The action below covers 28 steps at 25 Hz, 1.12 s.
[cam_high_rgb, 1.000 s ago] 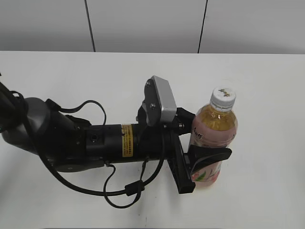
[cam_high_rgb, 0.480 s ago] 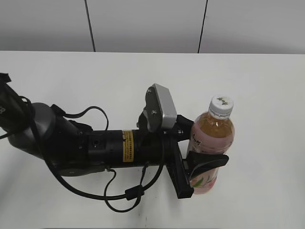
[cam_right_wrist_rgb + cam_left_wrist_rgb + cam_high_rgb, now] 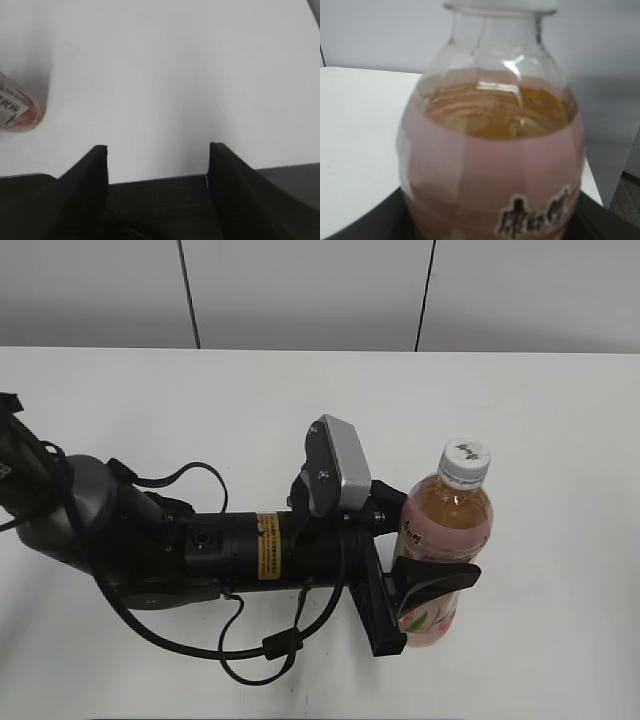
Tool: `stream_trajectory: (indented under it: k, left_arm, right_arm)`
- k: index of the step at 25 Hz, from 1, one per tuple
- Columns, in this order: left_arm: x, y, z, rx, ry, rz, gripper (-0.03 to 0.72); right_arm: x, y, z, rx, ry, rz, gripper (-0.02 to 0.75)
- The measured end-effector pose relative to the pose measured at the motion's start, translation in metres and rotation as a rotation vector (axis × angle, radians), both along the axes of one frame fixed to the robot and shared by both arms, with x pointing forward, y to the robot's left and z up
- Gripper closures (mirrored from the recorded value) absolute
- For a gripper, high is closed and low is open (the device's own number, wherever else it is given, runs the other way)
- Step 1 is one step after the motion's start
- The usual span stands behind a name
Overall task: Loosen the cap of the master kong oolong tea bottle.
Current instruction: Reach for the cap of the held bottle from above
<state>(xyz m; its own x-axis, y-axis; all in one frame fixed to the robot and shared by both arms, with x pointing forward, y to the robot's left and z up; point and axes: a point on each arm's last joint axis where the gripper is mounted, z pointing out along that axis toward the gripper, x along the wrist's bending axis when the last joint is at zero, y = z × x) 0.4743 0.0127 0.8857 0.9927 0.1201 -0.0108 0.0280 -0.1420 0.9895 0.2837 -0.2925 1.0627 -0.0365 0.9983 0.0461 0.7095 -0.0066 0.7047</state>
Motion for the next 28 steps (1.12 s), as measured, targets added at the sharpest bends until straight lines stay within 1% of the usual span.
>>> stream_trajectory:
  k: [5,9,14,17,21,25,28]
  left_arm:
    - [0.000,0.000,0.000,0.000,0.000,0.000,0.286]
    - [0.000,0.000,0.000,0.000,0.000,0.000,0.286]
    - [0.000,0.000,0.000,0.000,0.000,0.001,0.286]
    - [0.000,0.000,0.000,-0.001,0.000,0.000,0.286]
    - [0.000,0.000,0.000,-0.001,0.000,0.000,0.286]
    - [0.000,0.000,0.000,-0.001,0.000,0.000,0.286]
    - [0.000,0.000,0.000,-0.001,0.000,0.000,0.286]
  right_arm:
    - [0.043,0.008,0.014,0.058,0.144,0.105,0.276]
    - [0.088,0.009,0.018,0.084,0.286,0.142,0.276]
    - [0.129,0.013,0.030,0.118,0.368,0.180,0.276]
    - [0.150,0.023,0.038,0.115,0.398,0.239,0.276]
    - [0.176,0.055,0.045,0.086,0.440,0.328,0.276]
    - [0.195,0.106,0.050,-0.007,0.458,0.416,0.276]
    - [0.203,0.141,0.056,-0.037,0.442,0.453,0.276]
